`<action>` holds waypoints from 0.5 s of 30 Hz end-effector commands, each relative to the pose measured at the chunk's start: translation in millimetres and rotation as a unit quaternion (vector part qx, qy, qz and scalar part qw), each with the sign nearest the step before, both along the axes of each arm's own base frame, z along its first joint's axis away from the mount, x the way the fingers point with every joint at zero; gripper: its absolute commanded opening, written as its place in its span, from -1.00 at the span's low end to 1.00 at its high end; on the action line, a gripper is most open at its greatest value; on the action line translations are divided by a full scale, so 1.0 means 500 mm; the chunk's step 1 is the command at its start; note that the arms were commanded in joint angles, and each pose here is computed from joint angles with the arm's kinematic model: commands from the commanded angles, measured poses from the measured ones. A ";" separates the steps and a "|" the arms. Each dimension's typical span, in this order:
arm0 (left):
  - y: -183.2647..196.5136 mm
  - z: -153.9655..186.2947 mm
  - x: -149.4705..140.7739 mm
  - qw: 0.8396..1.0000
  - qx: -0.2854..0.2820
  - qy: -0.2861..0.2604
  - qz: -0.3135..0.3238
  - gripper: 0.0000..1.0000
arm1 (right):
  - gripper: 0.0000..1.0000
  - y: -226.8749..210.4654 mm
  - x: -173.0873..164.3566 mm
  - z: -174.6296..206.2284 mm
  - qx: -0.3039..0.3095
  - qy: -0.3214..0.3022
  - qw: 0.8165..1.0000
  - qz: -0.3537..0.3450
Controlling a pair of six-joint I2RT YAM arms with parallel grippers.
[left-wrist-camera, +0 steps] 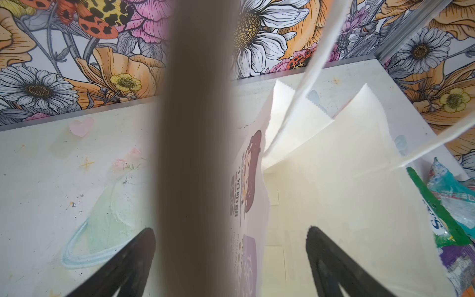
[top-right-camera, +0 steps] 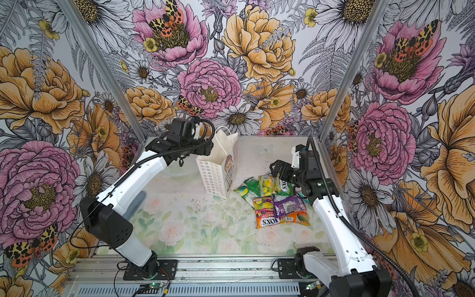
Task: Place the snacks into the paper bag
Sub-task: Rotate the paper bag at the center of the table.
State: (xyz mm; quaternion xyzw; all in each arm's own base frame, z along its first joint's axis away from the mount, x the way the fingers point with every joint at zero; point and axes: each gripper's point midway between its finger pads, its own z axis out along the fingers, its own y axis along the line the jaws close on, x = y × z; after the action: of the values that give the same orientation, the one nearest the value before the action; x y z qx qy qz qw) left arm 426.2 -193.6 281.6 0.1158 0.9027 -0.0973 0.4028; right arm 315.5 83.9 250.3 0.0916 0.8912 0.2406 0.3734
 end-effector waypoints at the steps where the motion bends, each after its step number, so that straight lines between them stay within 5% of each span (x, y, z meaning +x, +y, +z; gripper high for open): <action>1: 0.001 -0.024 -0.002 1.000 0.016 0.007 0.001 0.88 | 0.96 0.000 0.002 -0.002 -0.010 -0.008 1.000 0.001; 15: 0.011 -0.059 -0.007 0.999 0.024 0.025 0.016 0.81 | 0.96 -0.001 0.001 -0.010 -0.012 -0.004 1.000 0.002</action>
State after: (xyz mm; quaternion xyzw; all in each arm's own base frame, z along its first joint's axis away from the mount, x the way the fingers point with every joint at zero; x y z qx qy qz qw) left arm 421.6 -191.0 261.0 0.1151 0.9125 -0.0856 0.3831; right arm 314.1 83.7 244.0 0.0931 0.8941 0.2390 0.3671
